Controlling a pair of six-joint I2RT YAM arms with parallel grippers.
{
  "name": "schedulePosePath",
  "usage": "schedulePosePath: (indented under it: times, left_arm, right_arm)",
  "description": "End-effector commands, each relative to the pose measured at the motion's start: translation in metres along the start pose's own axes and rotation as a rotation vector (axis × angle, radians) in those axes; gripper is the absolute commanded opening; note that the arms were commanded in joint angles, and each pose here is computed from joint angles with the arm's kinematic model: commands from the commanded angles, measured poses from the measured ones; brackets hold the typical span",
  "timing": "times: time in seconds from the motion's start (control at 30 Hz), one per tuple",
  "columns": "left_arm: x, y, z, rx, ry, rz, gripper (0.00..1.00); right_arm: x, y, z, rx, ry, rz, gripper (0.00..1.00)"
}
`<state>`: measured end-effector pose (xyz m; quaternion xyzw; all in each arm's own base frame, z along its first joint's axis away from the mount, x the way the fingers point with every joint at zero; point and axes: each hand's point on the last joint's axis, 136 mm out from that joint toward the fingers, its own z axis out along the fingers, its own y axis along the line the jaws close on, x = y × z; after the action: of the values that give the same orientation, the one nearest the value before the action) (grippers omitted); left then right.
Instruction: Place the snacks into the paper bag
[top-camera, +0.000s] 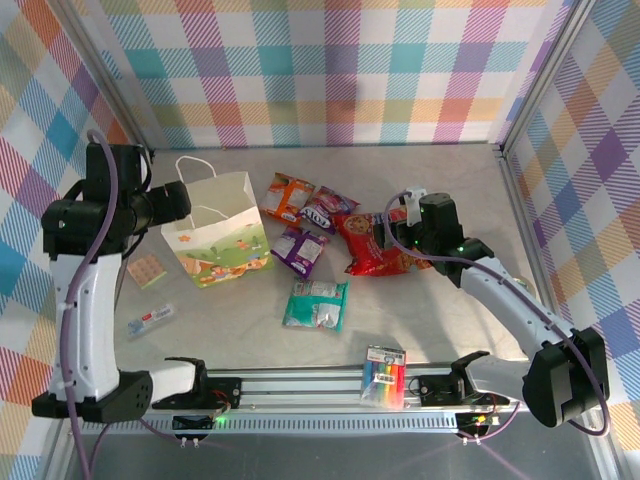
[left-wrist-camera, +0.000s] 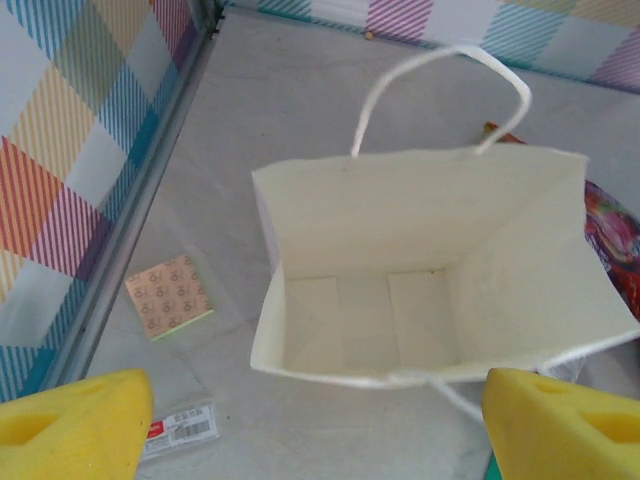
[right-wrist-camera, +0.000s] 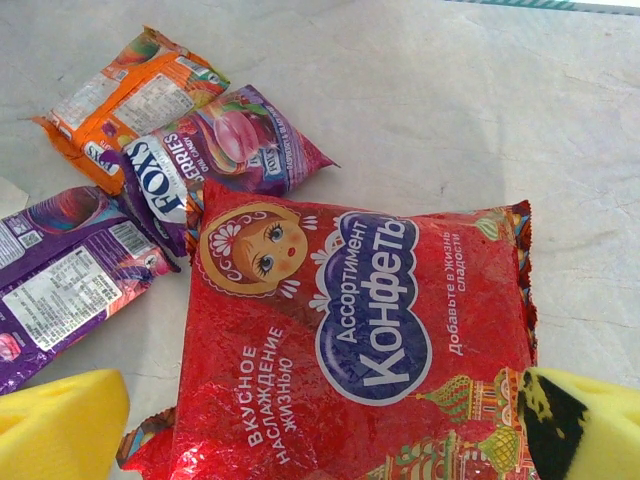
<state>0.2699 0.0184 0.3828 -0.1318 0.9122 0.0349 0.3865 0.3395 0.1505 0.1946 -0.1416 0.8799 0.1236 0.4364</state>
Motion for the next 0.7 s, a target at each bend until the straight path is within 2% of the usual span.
schedulePosePath:
  times: [0.0,0.17,0.3,0.5,0.67]
  left_arm:
    - [-0.019,-0.007,0.006,0.044,-0.04,-0.039,0.85]
    - [-0.032,-0.014,0.035,0.055,-0.002,-0.04,0.84]
    - [-0.035,-0.012,0.06,0.009,0.041,-0.037,0.85]
    - [-0.042,-0.012,0.084,-0.025,0.045,0.049,0.85]
    - [-0.044,-0.019,0.099,0.002,0.038,0.121,0.84]
  right_arm:
    - [-0.013,0.006,-0.004,-0.022,-0.019,-0.016,0.99]
    - [-0.012,0.006,-0.001,-0.02,-0.008,-0.015,0.99]
    - [-0.013,0.007,0.0,-0.021,0.003,-0.015,0.99]
    - [-0.016,0.005,-0.001,-0.009,0.0,-0.023,0.99]
    - [-0.016,0.006,0.003,-0.013,0.017,-0.011,0.99]
